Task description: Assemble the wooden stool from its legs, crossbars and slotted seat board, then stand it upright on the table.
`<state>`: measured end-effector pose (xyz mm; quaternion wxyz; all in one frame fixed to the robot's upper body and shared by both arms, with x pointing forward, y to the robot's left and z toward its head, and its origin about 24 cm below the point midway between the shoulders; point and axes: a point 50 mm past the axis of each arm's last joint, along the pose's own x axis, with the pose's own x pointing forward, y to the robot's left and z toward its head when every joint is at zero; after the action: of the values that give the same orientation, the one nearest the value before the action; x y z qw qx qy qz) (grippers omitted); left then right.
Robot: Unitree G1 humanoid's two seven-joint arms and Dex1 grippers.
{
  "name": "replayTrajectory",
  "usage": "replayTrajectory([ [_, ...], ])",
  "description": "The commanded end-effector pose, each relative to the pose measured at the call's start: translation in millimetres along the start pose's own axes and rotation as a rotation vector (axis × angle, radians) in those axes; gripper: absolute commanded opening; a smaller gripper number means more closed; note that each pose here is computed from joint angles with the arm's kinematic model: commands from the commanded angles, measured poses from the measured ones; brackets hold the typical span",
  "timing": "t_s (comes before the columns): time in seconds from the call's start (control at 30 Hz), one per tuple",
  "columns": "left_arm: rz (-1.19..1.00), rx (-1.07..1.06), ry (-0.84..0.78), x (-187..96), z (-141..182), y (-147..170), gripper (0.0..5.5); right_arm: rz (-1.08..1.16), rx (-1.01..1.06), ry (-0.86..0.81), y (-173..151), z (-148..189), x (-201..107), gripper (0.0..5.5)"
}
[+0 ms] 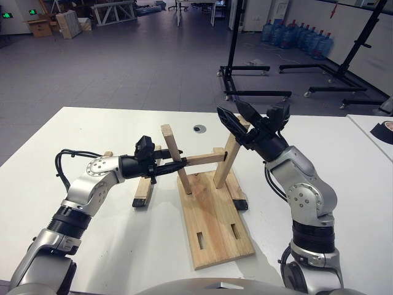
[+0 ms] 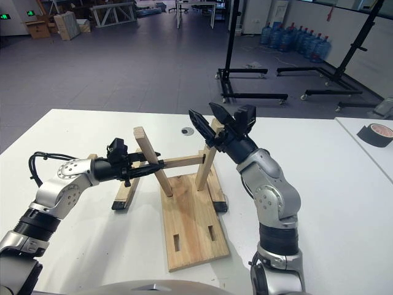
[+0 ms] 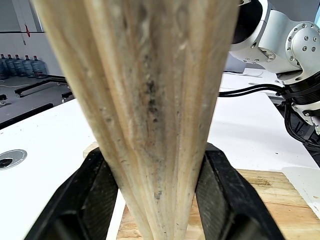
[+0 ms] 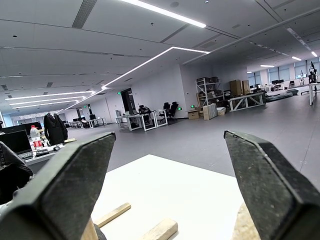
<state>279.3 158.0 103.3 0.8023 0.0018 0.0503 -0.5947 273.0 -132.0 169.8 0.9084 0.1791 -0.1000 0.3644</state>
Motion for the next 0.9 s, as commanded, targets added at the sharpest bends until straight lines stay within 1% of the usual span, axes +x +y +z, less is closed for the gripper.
replayTrajectory([
  [0.03,-0.063,-0.158,0.42,8.7,-80.8,-27.1,2.01,0.031,0.262,0.364,11.4,-76.2,-13.9,4.0],
  [0.17,-0.118,-0.162,0.429,15.0,-83.1,-31.9,2.01,0.051,0.244,0.358,11.8,-73.3,-8.9,4.0],
  [0.27,-0.092,-0.193,0.391,18.3,-81.3,-27.5,2.01,0.059,0.241,0.359,12.8,-73.7,-8.2,4.0],
  [0.33,-0.029,-0.225,0.354,20.5,-77.5,-17.4,2.01,0.065,0.241,0.364,14.5,-74.9,-8.1,4.0],
  [0.5,0.154,-0.321,0.177,22.5,-54.7,12.7,2.01,0.077,0.238,0.367,16.3,-75.4,-5.9,4.0],
  [0.57,0.143,-0.31,0.185,23.1,-54.9,10.7,2.01,0.079,0.236,0.368,16.8,-76.0,-5.5,4.0],
  [0.7,0.081,-0.286,0.255,26.0,-66.7,-3.1,2.01,0.081,0.232,0.37,16.9,-76.4,-4.5,4.0],
  [0.9,-0.026,-0.18,0.403,25.0,-87.1,-26.2,2.01,0.082,0.218,0.371,16.3,-76.4,-3.2,4.0],
])
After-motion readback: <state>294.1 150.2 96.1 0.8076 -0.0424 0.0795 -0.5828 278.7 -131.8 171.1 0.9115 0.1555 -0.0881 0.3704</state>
